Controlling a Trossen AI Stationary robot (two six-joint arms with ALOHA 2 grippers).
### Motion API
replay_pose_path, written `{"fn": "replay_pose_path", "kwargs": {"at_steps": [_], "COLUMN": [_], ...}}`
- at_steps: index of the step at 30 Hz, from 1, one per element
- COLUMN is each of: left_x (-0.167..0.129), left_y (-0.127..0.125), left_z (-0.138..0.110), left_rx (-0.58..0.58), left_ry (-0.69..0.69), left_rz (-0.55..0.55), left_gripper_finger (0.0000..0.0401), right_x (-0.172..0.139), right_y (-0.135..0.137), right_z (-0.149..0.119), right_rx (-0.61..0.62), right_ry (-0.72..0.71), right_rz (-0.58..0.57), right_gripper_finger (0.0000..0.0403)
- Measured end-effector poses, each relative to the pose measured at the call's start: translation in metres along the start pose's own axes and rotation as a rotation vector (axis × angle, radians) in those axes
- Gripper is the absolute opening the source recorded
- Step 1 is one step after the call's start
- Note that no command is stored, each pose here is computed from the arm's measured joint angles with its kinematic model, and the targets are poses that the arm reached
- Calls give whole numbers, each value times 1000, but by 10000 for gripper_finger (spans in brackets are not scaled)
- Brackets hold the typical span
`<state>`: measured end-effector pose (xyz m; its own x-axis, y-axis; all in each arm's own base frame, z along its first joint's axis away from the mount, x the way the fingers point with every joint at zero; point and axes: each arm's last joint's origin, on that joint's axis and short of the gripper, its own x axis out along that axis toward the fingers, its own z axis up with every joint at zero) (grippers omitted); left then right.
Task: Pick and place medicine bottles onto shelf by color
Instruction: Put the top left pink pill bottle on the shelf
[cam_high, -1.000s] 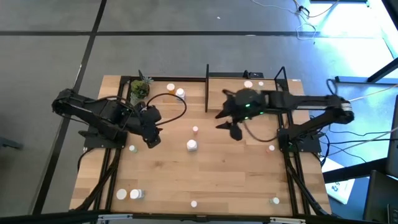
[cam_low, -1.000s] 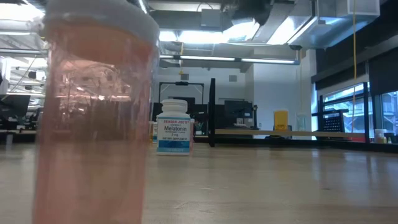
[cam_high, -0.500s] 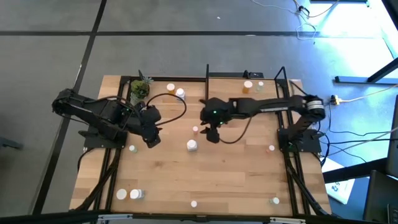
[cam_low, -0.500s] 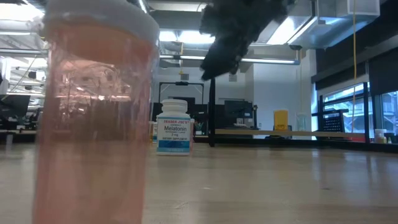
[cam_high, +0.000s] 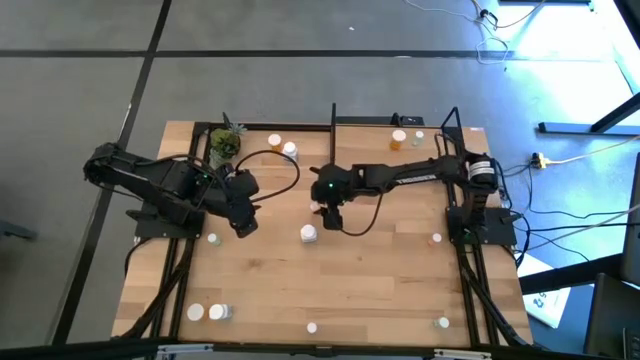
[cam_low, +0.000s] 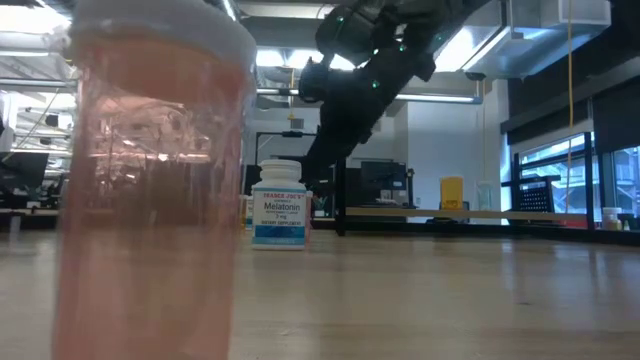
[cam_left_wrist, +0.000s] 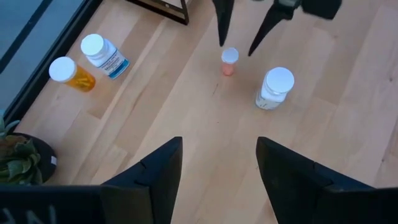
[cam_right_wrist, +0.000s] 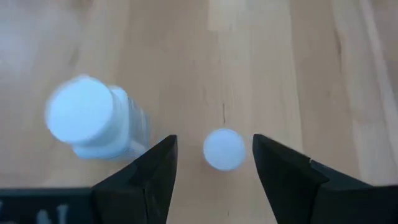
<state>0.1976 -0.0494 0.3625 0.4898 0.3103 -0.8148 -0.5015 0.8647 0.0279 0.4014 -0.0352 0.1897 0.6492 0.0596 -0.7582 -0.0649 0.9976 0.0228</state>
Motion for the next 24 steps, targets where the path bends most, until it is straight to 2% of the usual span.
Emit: {"fn": "replay_pose_path", "kwargs": {"at_steps": [9,24], "left_x": [0,0], "left_y": [0,0], "left_z": [0,0], "left_rx": [1,-1], "left_ry": [1,3], "left_rz": [1,0], "left_gripper_finger": [199,199], "right_x": [14,14], "right_y": [-2,-2], "right_z": [-6,-5], "right_rx": [-24,-53], "right_ry": [29,15], "right_rz": [-24,-32], "right_gripper_finger": [211,211]}}
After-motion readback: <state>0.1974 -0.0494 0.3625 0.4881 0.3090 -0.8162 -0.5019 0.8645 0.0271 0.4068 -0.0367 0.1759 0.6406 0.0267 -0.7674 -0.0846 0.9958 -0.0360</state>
